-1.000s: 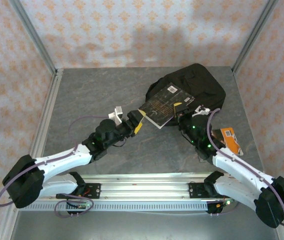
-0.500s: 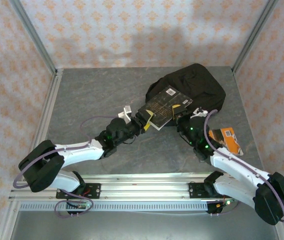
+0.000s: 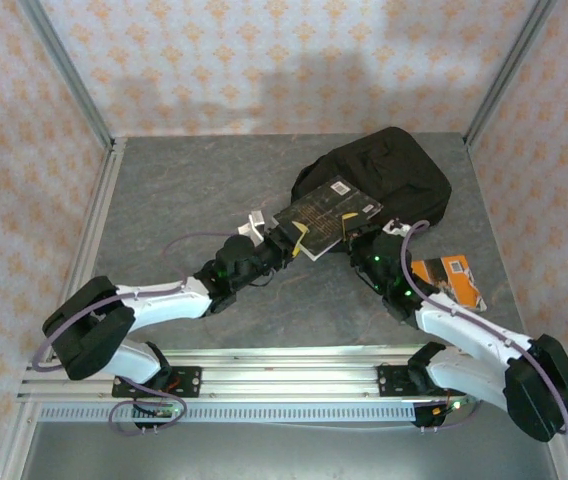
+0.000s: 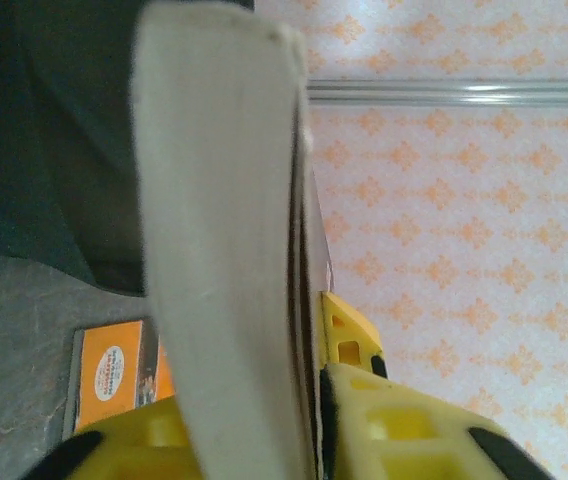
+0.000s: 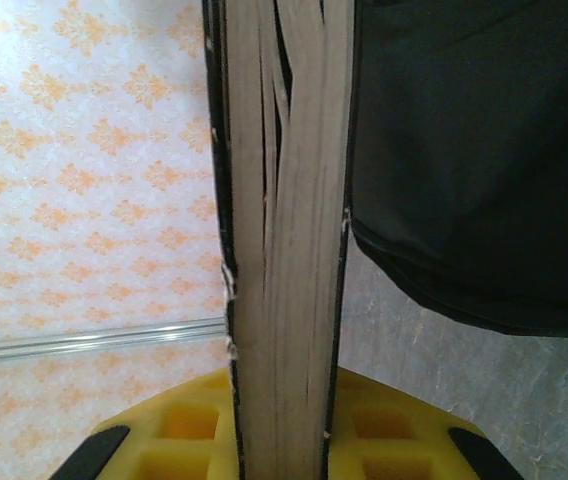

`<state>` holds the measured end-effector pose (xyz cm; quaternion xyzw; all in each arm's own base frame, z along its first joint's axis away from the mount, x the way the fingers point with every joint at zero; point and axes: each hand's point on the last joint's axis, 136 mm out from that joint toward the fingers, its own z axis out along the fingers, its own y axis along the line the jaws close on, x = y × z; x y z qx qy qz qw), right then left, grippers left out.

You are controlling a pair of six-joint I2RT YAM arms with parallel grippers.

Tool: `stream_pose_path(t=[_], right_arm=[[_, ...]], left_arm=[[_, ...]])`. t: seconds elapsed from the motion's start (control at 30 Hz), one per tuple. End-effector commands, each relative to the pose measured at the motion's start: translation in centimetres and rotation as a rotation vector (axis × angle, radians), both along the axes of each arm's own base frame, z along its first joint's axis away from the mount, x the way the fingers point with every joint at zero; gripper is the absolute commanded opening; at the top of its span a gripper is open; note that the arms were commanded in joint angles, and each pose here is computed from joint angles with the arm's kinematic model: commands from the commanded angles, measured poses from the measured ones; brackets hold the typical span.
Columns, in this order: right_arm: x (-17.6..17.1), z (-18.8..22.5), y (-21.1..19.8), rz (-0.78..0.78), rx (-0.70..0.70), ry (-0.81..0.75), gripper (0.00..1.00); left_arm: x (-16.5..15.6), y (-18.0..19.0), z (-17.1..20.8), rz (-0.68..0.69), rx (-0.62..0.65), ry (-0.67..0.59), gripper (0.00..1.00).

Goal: Pack the student bag
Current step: Rotate the book.

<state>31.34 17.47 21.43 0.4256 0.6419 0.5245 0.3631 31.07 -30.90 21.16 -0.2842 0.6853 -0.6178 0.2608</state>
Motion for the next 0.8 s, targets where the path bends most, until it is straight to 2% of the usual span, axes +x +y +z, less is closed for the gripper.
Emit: stream_pose_path(t=[0.0,0.07,0.13,0.2,0.27,0.4,0.53,0.63,0.77], right_arm=[[0.1,1.3,-0.1,-0.014,0.017,-0.048,0.16],[0.0,1.3,-0.2,-0.014,-0.015,-0.051,0.34],[-0.3,1.1,-0.6,-0.012,-0.085,-0.040,0.54],[-0.7,0.7,-1.3,-0.012,-0.208,-0.005,0.65],[-1.1,0.1,-2.3,-0.016,-0.350,0.048,0.69],[-1.8,0.1,-5.0,-0.026,-0.677,0.111,0.72],[-1.5,1.5,-6.3,0.014,-0.976,0.103,0.76],[-0.5,2.5,-5.4,0.108,-1.137,0.102,0.78],[1.4,2.1,-1.0,0.363,-1.251,0.076,0.77]], left_arm=[[0.2,-0.5,3.3,0.005,-0.067,-0.084,0.12],[0.1,0.0,3.3,0.021,-0.056,-0.086,0.00],[-0.1,0.9,3.1,0.044,-0.017,-0.086,0.00],[-0.3,1.9,3.0,0.065,0.045,-0.101,0.00],[-0.7,3.5,2.9,0.089,0.140,-0.112,0.00],[-2.2,8.0,2.8,0.152,0.424,-0.130,0.00],[-4.1,14.5,2.2,0.265,0.741,-0.039,0.00],[-5.1,16.6,2.4,0.295,0.805,-0.051,0.00],[-5.8,18.2,2.2,0.327,0.845,-0.071,0.00]])
